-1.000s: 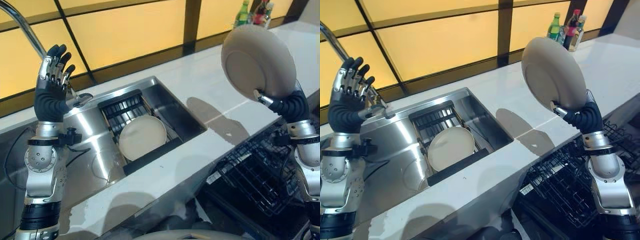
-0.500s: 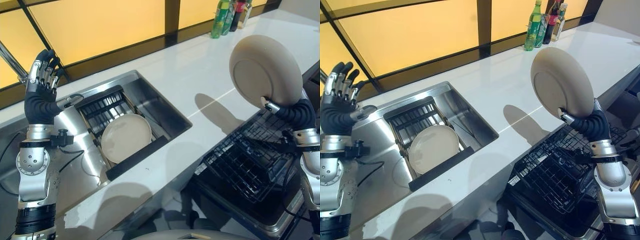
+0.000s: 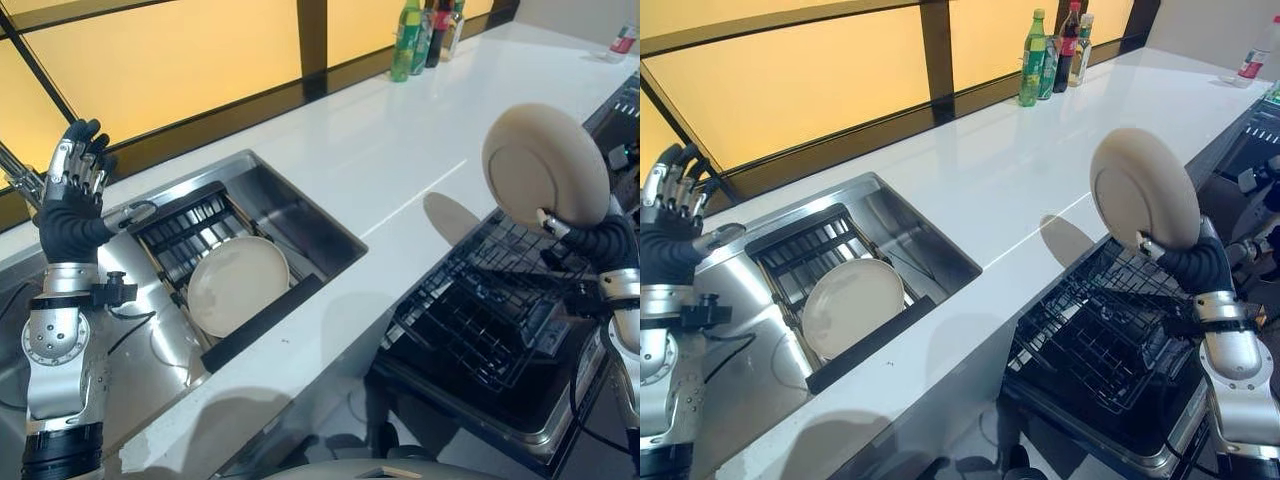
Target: Pick up plates and place into dishwasher.
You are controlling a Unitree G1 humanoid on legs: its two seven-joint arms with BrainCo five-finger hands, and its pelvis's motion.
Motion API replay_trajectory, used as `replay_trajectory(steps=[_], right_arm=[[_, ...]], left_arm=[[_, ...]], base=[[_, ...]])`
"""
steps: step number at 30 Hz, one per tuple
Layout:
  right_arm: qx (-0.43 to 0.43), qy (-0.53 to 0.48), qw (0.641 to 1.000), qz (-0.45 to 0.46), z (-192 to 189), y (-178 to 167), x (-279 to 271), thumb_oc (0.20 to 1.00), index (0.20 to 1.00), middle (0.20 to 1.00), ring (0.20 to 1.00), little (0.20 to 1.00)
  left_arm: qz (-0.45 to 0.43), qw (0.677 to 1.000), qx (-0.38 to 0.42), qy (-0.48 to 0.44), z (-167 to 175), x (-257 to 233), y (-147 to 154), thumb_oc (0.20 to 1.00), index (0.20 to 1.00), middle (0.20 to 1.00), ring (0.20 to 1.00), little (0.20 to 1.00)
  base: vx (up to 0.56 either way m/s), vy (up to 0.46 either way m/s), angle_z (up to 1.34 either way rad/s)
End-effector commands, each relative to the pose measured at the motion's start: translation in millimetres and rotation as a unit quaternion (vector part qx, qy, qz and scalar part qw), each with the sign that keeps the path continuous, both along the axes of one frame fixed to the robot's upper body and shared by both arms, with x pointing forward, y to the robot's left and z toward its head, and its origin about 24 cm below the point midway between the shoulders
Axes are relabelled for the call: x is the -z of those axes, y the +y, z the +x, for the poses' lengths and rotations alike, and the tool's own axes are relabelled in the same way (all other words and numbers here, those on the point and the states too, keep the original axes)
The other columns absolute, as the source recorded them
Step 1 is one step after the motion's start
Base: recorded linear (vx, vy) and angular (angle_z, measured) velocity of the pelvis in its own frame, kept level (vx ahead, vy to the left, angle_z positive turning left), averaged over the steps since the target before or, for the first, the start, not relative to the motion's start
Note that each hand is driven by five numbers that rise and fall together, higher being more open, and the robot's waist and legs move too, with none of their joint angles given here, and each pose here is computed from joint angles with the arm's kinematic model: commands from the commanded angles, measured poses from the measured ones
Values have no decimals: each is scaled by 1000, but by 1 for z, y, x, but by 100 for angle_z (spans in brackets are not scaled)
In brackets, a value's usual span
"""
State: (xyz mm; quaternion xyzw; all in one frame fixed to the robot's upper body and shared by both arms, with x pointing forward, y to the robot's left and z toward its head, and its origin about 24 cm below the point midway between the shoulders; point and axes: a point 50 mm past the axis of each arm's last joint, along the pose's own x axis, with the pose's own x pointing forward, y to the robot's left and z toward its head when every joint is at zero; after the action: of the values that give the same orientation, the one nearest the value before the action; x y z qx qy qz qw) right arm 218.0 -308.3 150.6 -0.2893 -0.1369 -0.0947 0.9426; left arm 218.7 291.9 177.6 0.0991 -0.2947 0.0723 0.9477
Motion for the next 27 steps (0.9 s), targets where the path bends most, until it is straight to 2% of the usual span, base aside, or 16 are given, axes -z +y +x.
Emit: replay_trajectory(steps=[1,5,10,27], right_arm=[[47,-8,998,-44,-2,-17,-16,200,200,200,200,200],[88,51,994,-45,-1,-31,0,200,200,200,200,200],[82,108,990,-38,3,-36,16,200,200,200,200,200],[-34,277,960,2,26,-29,70,200,200,200,200,200]], left_arm=[[29,999,-20,-36,-6,-16,16,1000,1000,1000,1000,1000],[33,998,-26,-36,-6,-18,19,1000,1000,1000,1000,1000],[37,998,-21,-36,-2,-20,15,1000,1000,1000,1000,1000],[71,997,8,-39,21,-32,-6,1000,1000,1000,1000,1000]], base=[[0,0,0],[0,0,0],[-16,-6,-1],[-12,-52,7]])
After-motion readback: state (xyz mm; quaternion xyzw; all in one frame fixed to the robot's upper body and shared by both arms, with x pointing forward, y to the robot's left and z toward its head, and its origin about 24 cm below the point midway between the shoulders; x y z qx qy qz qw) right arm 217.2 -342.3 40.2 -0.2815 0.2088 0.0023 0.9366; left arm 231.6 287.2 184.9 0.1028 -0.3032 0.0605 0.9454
